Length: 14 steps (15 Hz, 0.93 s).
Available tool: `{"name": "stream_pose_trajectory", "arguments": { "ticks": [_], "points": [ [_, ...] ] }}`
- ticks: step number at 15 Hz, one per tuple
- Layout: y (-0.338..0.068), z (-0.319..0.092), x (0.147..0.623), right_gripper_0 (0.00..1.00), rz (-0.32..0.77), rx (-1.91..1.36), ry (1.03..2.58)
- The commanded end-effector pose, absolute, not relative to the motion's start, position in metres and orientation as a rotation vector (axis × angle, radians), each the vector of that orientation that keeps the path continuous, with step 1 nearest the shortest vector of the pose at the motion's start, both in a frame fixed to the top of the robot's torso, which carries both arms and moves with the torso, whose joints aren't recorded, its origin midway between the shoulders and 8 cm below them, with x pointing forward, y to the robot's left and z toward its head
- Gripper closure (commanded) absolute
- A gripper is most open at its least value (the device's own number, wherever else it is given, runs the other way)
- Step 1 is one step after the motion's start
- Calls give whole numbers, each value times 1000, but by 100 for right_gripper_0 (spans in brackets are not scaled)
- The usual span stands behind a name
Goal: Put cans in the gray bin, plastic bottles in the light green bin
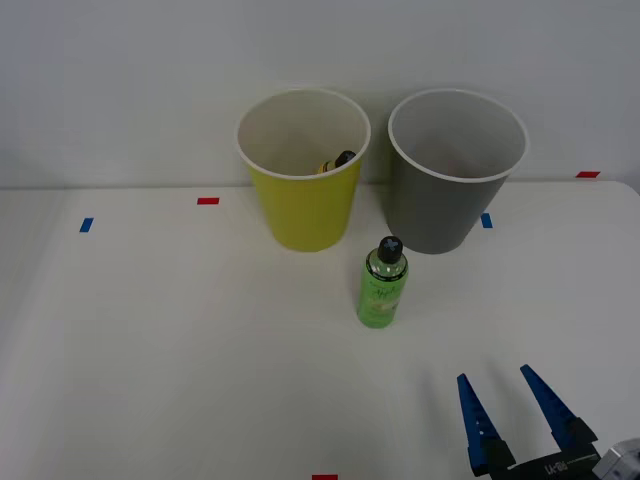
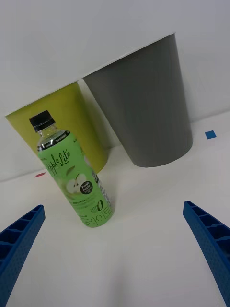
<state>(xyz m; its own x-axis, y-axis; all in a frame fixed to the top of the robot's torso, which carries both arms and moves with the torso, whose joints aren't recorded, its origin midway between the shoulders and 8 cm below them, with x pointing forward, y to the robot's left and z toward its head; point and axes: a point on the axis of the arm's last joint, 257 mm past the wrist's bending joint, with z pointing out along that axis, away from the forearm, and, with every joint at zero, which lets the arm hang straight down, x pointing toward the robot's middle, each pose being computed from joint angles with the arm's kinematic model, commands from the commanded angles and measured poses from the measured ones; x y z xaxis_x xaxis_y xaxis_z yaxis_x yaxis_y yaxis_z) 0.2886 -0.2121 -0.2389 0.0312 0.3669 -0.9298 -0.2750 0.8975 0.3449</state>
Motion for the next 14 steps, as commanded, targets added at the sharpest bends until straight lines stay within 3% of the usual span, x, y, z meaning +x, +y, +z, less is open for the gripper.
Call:
{"name": "stream_pose_trajectory", "arguments": {
  "ticks": [1, 5, 8, 9, 12, 14],
  "points": [
    [-228, -236, 283, 0, 539, 196, 1380],
    [-239, -228, 260, 0, 522, 177, 1197],
    [-236, -226, 255, 0, 219, -45, 1192],
    [-234, -228, 254, 0, 184, -67, 1194],
    [-223, -230, 254, 0, 169, -145, 1199],
    [-222, -231, 252, 0, 231, -162, 1207]
  ]
}}
